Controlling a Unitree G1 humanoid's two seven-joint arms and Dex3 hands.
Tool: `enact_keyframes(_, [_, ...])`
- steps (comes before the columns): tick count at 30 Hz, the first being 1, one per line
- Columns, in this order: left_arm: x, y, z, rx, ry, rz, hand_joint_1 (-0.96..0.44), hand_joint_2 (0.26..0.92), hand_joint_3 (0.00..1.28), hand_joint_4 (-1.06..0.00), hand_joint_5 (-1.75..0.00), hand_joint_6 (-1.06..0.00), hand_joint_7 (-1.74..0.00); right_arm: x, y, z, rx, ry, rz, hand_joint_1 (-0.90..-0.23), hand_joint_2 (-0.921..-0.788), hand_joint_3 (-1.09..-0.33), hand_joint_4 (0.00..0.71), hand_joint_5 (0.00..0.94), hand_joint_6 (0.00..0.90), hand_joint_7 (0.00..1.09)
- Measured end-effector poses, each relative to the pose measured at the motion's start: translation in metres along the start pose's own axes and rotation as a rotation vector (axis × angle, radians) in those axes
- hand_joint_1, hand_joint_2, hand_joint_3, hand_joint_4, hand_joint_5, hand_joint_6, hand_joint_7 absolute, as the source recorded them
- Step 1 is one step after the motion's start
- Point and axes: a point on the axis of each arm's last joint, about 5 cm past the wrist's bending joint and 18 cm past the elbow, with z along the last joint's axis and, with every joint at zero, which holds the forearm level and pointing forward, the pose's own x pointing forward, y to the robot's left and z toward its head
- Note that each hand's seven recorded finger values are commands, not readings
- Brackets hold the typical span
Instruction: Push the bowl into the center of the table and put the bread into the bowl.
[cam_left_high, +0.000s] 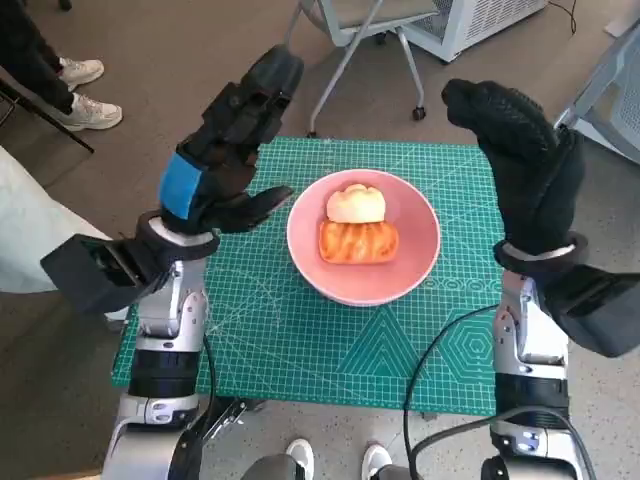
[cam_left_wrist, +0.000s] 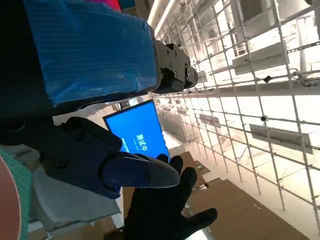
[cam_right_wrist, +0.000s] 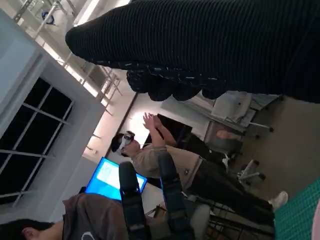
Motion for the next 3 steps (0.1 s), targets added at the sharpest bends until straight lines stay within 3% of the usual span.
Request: enact_keyframes(3, [0.0002,-0.0009,0.0001,0.006,-0.008,0.002,-0.72,0.921,0.26,-0.13,-0.04,-0.20,-0.06,0.0002,-0.0002,0.0005,-0.002,-0.002,0.001,-0.683,-0.921,-0.728,0.210,0.000,0.040,0.60])
